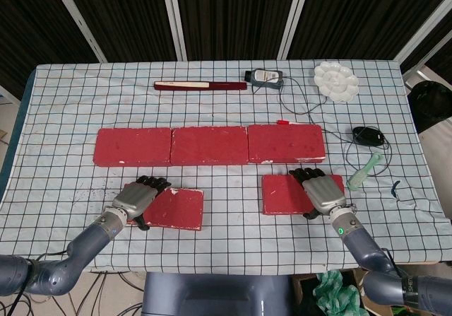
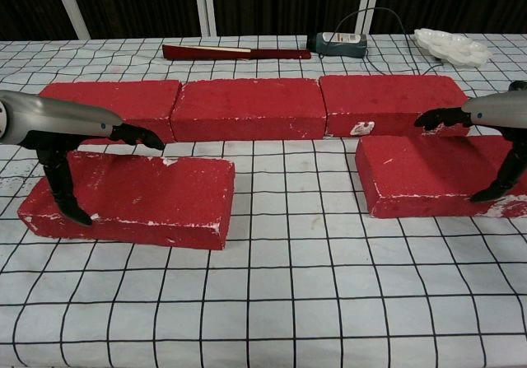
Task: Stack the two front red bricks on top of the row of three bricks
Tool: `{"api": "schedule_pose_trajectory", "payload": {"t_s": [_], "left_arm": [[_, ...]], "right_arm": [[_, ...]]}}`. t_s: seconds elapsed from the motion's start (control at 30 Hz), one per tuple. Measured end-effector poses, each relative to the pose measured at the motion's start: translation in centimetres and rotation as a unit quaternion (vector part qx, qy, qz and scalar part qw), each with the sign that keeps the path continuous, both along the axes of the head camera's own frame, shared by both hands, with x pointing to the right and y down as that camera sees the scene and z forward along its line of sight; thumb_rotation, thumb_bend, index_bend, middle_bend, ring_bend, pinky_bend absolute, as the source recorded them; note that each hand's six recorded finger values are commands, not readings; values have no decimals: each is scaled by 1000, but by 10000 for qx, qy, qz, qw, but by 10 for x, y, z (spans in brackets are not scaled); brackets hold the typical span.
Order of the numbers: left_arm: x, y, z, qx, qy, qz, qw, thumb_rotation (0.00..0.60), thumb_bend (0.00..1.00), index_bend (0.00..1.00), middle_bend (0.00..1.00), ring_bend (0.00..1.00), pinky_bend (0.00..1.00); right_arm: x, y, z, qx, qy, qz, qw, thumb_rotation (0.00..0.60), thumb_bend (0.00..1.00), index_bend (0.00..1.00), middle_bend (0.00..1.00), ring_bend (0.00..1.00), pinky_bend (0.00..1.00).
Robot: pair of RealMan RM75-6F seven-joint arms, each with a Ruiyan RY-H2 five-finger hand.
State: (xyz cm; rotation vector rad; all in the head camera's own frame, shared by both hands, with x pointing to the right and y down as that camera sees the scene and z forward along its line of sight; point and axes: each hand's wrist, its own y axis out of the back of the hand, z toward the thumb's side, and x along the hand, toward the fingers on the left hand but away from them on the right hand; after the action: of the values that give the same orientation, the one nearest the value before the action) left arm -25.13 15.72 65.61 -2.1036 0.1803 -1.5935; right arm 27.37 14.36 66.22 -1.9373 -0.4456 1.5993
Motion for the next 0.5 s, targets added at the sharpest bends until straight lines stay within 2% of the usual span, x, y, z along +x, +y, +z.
{"api": "schedule_pose_trajectory", "payload": {"t_s": [0.5], "left_arm": [[-1,-2,2,90,-26,3,10000,600,0,0,3,0,0]], "right_arm": [[0,-2,-2,49,-30,18,10000,600,103,0,59,54,86]]}}
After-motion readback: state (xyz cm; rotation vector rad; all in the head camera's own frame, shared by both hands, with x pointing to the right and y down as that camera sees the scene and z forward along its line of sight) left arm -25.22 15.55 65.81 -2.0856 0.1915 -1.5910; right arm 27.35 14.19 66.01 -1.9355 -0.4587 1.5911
